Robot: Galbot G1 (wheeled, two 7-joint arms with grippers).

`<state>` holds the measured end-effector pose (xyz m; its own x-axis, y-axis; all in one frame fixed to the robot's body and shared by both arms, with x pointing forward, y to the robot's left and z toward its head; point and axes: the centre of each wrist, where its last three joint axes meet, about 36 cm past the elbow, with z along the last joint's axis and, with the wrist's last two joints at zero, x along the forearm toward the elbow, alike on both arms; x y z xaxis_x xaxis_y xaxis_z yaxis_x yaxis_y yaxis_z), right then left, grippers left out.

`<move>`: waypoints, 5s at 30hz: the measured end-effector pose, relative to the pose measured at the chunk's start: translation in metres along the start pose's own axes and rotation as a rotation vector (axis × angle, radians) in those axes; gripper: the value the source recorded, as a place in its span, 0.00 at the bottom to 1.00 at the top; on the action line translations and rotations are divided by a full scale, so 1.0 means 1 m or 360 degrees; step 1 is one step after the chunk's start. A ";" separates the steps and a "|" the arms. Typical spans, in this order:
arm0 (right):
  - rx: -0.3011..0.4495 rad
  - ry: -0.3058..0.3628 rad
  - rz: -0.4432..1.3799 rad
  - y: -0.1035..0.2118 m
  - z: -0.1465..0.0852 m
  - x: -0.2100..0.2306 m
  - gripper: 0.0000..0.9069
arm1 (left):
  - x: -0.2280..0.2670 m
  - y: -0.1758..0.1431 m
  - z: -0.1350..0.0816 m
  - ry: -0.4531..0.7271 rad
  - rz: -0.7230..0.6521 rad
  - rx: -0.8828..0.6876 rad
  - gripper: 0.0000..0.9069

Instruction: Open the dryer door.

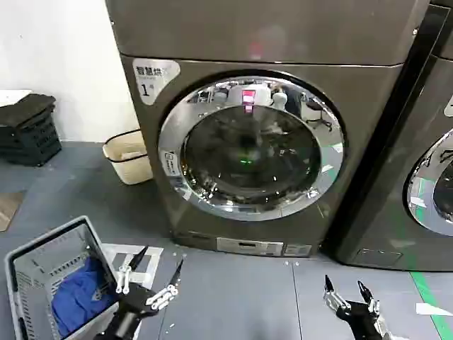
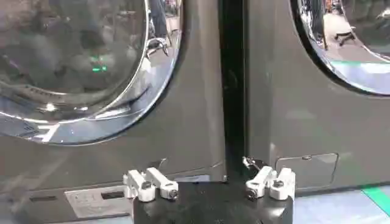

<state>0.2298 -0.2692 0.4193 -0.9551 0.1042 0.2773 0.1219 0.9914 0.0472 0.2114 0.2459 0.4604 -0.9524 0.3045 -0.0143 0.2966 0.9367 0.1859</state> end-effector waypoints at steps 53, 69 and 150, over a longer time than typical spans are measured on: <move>0.0394 -0.0449 -0.1288 0.054 -0.111 -0.183 1.00 | 0.015 -0.003 -0.014 0.0013 -0.0005 -0.0023 1.00; 0.0462 -0.0469 -0.1424 0.103 -0.134 -0.238 1.00 | 0.018 -0.002 -0.017 0.0008 -0.0011 -0.0034 1.00; 0.0482 -0.0372 -0.2139 0.218 -0.174 -0.293 1.00 | 0.018 0.001 -0.023 -0.0013 -0.0019 -0.0033 1.00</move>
<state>0.5835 -0.0973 0.5153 -0.3193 -0.9475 0.0197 -0.9458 0.3173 -0.0692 0.1929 0.2482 0.4834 -0.9552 0.2950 -0.0245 0.2839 0.9364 0.2063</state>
